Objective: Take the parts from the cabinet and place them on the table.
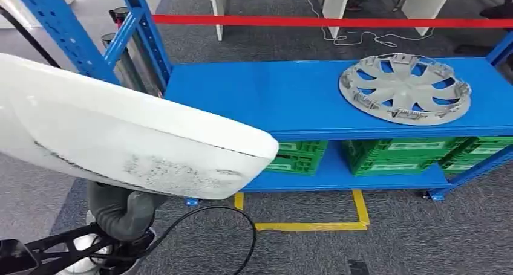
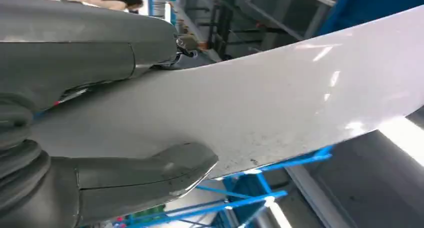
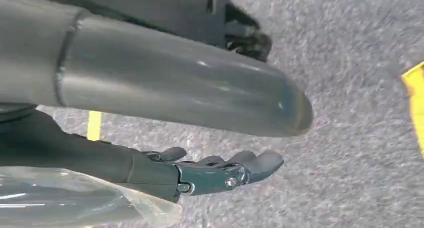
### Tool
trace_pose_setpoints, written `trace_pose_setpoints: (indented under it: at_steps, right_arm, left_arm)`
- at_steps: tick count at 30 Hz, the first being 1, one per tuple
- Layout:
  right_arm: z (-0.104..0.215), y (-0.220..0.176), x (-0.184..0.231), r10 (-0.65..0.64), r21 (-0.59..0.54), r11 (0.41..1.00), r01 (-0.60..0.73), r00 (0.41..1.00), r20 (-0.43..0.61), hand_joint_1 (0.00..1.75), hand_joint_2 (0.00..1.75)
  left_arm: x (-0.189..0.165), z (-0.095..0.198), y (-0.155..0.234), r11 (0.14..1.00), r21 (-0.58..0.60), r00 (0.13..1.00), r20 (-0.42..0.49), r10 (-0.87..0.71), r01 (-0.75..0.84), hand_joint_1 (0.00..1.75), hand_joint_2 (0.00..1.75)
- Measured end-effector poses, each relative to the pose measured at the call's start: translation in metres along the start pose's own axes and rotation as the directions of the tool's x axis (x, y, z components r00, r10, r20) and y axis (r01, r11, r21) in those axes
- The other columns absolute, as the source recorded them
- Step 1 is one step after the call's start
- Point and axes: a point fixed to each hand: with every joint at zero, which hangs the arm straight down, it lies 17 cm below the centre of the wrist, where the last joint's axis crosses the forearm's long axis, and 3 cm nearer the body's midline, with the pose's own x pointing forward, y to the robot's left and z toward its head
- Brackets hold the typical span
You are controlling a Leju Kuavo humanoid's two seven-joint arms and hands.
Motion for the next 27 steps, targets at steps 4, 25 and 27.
trace_pose_setpoints:
  at_steps: [4, 25, 27]
  right_arm:
    - [0.0007, 0.0011, -0.0041, -0.033, 0.007, 0.999, 0.033, 0.999, -0.02, 0.0, 0.0]
    - [0.0, -0.0046, -0.0055, -0.115, -0.015, 0.993, 0.115, 0.992, -0.042, 0.0, 0.0]
    - [0.0001, -0.0042, -0.0054, -0.12, -0.014, 0.993, 0.119, 0.992, -0.042, 0.0, 0.0]
  left_arm:
    - [0.001, -0.0004, -0.002, 1.0, -0.018, 1.0, 0.003, 0.015, -0.015, 1.75, 1.75]
    - [-0.0032, 0.002, -0.0074, 0.999, -0.041, 1.0, -0.011, 0.01, -0.011, 1.75, 1.75]
    - [-0.0032, 0.0016, -0.0074, 0.999, -0.042, 1.0, -0.011, 0.01, -0.011, 1.75, 1.75]
